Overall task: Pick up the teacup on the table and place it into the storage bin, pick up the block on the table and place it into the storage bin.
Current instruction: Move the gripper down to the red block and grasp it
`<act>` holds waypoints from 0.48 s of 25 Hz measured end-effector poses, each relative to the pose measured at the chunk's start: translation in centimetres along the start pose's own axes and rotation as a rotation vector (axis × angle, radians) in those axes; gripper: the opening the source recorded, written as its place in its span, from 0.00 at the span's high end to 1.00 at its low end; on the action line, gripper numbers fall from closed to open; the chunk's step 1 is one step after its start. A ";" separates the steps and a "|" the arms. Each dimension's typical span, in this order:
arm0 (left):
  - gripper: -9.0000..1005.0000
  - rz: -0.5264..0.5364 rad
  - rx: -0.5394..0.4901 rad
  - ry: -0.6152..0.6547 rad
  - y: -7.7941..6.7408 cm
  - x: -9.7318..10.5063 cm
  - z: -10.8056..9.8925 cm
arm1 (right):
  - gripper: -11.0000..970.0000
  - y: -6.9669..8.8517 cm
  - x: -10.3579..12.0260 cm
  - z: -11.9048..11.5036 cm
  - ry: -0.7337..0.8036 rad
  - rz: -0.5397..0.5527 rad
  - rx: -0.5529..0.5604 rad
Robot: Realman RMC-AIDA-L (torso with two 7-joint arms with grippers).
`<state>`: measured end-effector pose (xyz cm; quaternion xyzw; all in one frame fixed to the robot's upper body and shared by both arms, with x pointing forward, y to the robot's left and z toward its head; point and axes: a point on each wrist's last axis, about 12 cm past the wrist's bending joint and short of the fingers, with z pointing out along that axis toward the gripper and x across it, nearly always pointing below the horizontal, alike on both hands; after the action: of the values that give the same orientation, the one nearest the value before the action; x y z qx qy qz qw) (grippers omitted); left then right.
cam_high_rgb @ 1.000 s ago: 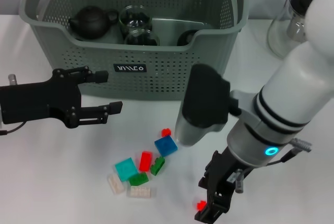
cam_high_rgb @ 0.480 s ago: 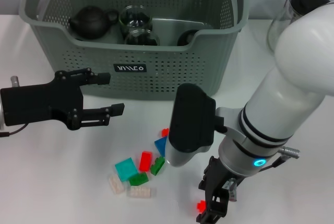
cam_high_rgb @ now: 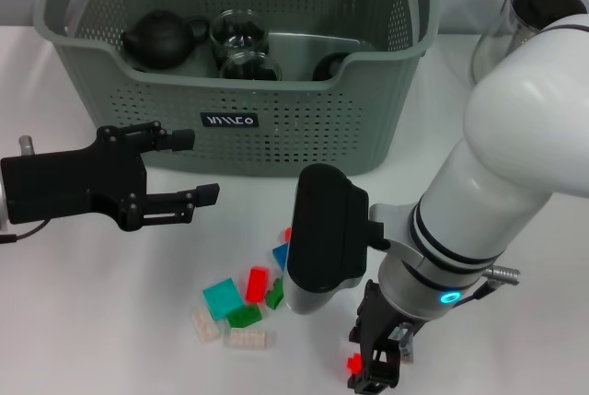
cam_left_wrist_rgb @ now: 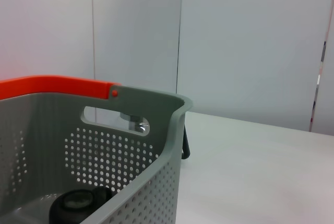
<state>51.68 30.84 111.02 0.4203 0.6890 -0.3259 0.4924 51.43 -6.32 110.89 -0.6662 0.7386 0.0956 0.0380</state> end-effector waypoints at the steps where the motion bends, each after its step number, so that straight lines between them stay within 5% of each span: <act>1: 0.22 0.000 0.000 0.000 0.0 0.0 0.0 | 0.34 0.0 0.0 0.0 0.000 -0.001 0.000; 12: 0.22 0.001 0.002 -0.001 0.0 0.0 0.1 | 0.53 0.1 -0.1 0.1 0.001 -0.004 0.003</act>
<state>51.74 30.77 111.01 0.4207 0.6882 -0.3268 0.4926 51.33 -6.21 110.85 -0.6678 0.7373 0.0943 0.0388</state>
